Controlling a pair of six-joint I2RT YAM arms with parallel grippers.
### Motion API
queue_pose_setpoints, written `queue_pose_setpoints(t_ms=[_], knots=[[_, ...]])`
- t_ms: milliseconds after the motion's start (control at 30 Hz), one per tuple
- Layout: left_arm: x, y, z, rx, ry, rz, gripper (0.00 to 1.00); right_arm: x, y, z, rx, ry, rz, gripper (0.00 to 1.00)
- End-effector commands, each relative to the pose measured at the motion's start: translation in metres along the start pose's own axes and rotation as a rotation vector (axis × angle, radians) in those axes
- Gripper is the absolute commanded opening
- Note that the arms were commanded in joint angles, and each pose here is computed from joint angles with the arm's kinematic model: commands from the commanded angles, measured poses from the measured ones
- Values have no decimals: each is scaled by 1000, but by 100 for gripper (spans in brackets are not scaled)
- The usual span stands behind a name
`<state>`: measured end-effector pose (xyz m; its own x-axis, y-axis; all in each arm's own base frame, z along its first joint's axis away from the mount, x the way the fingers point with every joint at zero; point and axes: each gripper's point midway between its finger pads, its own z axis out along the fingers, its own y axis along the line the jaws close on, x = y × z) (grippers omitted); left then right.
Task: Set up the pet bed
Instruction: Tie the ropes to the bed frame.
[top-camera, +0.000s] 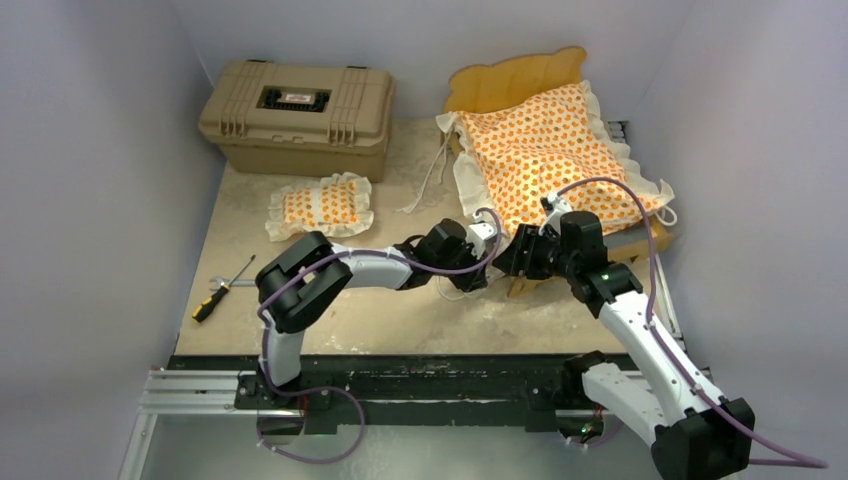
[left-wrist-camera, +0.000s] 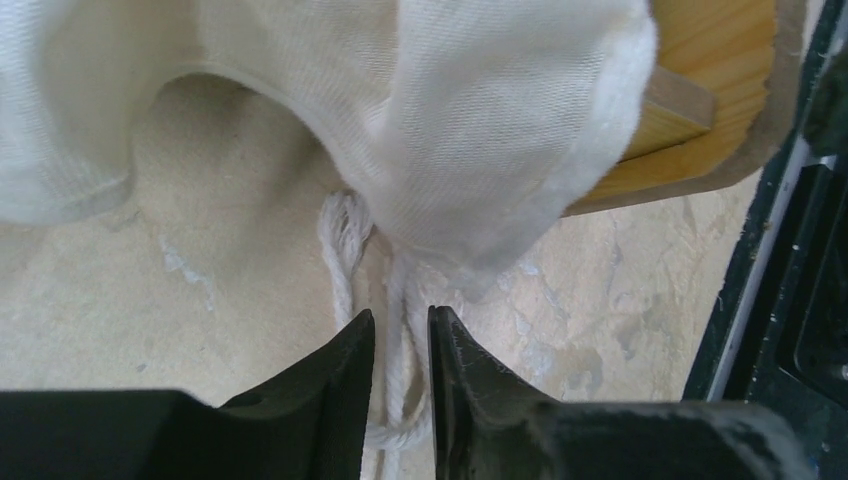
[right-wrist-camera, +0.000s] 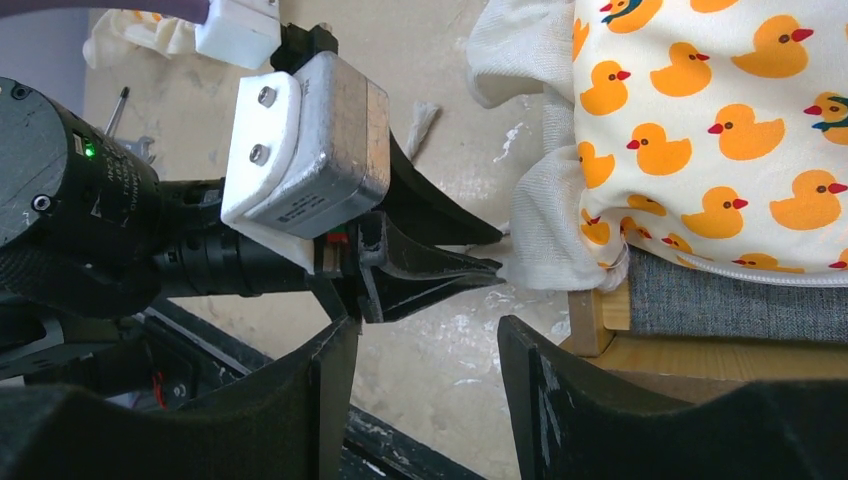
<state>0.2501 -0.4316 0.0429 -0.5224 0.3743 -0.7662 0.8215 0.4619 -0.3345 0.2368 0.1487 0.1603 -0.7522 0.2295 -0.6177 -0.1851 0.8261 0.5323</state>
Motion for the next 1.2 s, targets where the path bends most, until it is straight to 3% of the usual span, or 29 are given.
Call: queue_pose_setpoints(t_ms=[0, 100, 233, 300, 333, 667, 967, 1167], knots=[[-34, 8, -20, -98, -94, 19, 31, -5, 5, -1, -16, -19, -1, 58], [-37, 11, -23, -159, -108, 33, 45, -7, 4, -1, -5, -30, -3, 59], [-37, 4, -20, -232, -121, 79, 86, -14, 0, -3, 25, -58, -7, 60], [-38, 2, -17, -262, -127, 87, 98, -19, -2, -6, 49, -78, -9, 60], [-39, 1, -16, -271, -132, 83, 99, -17, -2, -9, 52, -75, 0, 60], [-32, -15, 6, -250, -134, 106, 95, -55, -25, -43, 244, -326, 167, 72], [-13, -11, 19, -265, -79, 140, 72, -75, -38, -73, 333, -494, 250, 79], [-10, -11, 21, -267, -75, 151, 64, -72, -37, -67, 324, -473, 249, 79]])
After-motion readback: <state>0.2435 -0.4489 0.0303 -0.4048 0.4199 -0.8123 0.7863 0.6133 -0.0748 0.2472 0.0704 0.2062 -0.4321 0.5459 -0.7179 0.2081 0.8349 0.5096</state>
